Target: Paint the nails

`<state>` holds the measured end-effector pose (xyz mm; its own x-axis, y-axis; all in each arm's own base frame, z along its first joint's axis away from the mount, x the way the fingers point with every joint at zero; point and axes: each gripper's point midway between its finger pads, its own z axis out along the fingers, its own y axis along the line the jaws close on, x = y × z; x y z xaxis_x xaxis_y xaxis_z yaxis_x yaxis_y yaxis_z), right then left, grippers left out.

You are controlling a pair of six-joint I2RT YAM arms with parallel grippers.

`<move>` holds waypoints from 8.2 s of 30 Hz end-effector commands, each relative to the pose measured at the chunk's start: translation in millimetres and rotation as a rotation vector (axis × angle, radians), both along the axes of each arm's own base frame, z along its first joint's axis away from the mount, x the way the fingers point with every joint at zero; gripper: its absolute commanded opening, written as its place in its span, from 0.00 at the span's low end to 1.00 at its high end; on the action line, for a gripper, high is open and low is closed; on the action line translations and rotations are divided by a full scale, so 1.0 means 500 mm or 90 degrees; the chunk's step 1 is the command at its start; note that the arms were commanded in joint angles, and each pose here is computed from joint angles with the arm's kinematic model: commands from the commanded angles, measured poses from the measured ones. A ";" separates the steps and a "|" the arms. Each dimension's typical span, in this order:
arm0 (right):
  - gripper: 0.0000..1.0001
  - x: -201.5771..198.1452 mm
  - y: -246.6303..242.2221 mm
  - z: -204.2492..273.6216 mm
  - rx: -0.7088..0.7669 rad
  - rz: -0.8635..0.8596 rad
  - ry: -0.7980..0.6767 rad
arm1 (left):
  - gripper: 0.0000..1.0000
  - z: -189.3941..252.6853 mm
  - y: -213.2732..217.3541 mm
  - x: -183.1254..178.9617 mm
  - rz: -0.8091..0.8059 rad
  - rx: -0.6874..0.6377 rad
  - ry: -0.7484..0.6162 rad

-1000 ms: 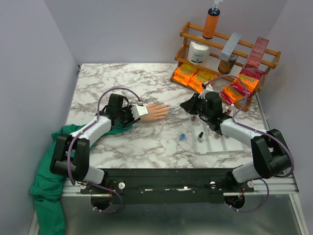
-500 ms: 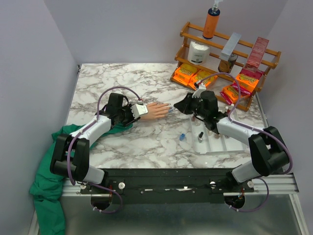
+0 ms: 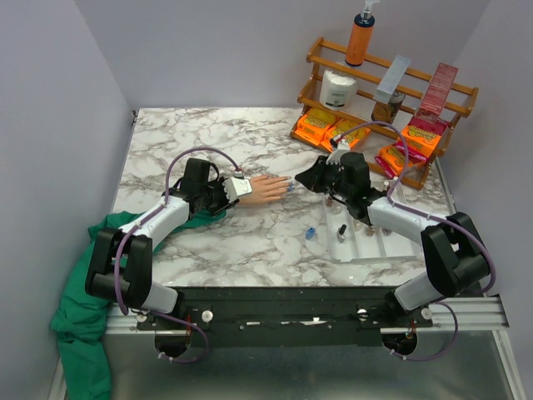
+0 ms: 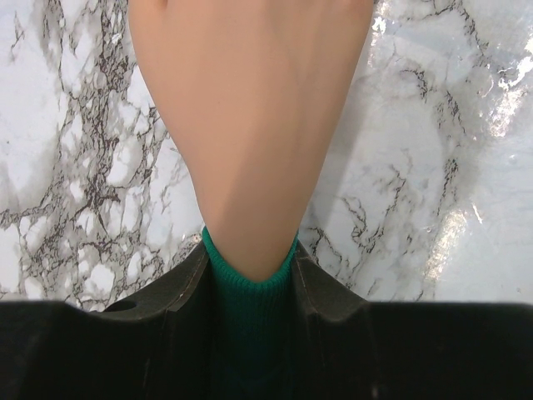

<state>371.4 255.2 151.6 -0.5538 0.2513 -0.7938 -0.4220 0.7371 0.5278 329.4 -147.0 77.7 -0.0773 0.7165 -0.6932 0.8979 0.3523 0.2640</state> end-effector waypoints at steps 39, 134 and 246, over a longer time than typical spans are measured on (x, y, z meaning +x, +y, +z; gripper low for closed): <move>0.01 0.021 -0.015 -0.026 -0.017 -0.049 0.028 | 0.00 0.030 -0.025 0.006 -0.017 -0.041 -0.010; 0.01 0.013 -0.009 -0.001 -0.014 -0.012 -0.020 | 0.00 0.033 -0.028 0.015 -0.011 -0.045 -0.003; 0.01 0.015 -0.023 -0.008 -0.013 0.008 -0.017 | 0.00 0.034 -0.030 0.013 -0.013 -0.049 0.002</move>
<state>372.3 245.0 148.3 -0.5397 0.2322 -0.8092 -0.4585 0.7251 0.5138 330.3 -149.1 76.6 -0.0945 0.7097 -0.6981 0.9016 0.3583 0.2422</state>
